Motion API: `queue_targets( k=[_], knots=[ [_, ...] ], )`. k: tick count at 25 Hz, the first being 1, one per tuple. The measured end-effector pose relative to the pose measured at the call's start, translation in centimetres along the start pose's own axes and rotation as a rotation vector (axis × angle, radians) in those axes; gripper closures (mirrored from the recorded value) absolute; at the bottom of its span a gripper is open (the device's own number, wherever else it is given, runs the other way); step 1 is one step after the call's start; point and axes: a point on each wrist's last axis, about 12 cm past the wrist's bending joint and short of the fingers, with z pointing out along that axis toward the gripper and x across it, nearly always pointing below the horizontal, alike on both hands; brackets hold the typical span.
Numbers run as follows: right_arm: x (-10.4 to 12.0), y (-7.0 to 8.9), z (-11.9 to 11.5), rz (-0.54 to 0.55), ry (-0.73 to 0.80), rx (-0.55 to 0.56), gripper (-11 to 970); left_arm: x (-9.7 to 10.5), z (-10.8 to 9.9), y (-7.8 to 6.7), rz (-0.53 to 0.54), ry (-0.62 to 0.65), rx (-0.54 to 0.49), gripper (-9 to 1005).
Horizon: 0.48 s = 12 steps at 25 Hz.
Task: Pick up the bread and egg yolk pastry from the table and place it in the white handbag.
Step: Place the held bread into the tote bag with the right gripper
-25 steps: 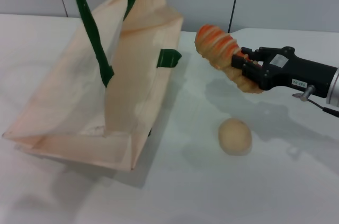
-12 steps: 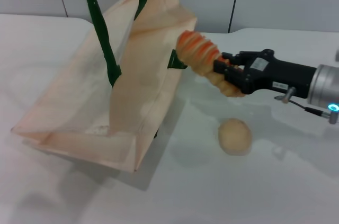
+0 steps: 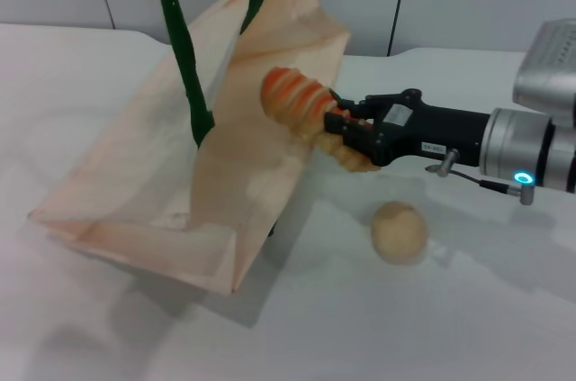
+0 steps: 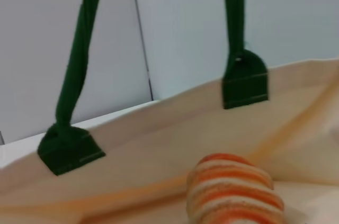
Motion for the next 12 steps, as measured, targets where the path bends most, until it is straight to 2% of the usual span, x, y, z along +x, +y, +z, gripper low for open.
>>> queue_targets(
  k=[6, 12],
  knots=[
    [-1.2, 0.3, 1.5, -0.016, -0.023, -0.043, 734, -0.2, 0.1, -0.2, 0.002, -0.011, 0.008, 880],
    [-1.5, 0.6, 2.7, -0.038, -0.006, -0.061, 738, -0.7, 0.3, -0.7, 0.011, -0.031, 0.032, 880]
  ],
)
